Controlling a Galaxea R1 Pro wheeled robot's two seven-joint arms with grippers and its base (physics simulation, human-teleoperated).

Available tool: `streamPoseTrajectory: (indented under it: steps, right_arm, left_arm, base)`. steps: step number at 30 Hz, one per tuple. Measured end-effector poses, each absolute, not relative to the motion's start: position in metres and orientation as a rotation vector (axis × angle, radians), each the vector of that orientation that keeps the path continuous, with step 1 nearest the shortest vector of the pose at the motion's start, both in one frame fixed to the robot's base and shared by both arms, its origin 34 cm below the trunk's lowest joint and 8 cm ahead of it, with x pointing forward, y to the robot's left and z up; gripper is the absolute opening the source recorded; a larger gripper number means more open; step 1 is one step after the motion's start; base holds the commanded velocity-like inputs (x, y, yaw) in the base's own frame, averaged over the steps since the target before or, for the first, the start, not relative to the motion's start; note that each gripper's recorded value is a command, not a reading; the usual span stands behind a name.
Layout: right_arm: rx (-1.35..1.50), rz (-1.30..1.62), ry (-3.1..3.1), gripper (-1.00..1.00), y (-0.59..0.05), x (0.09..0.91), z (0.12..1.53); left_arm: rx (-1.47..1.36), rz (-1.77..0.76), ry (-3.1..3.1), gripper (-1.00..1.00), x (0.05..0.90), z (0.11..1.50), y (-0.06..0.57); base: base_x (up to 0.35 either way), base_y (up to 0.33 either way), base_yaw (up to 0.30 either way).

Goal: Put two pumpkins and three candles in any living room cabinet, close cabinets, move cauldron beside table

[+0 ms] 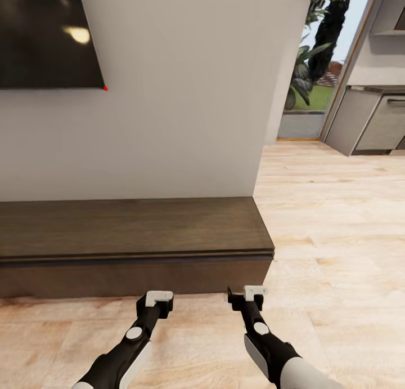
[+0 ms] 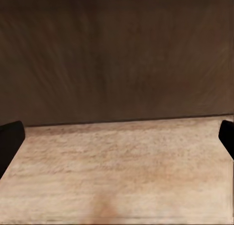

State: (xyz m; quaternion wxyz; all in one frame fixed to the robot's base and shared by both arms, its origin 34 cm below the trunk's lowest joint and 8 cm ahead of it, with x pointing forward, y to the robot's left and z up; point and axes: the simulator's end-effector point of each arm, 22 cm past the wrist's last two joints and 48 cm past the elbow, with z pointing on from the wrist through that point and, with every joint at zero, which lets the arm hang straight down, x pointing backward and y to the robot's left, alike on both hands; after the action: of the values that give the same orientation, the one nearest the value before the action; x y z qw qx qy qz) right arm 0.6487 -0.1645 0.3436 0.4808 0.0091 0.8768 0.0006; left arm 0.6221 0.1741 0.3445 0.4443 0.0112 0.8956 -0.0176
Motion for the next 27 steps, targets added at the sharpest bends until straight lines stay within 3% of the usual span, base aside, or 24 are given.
streamPoseTrajectory:
  steps: [27]
  right_arm:
    - [-0.062, -0.037, 2.478, 1.00, -0.164, 0.609, 0.347]
  left_arm:
    - [-0.080, -0.109, 2.516, 1.00, 0.578, 0.358, 0.182]
  base:
    - [0.000, 0.000, 0.000]
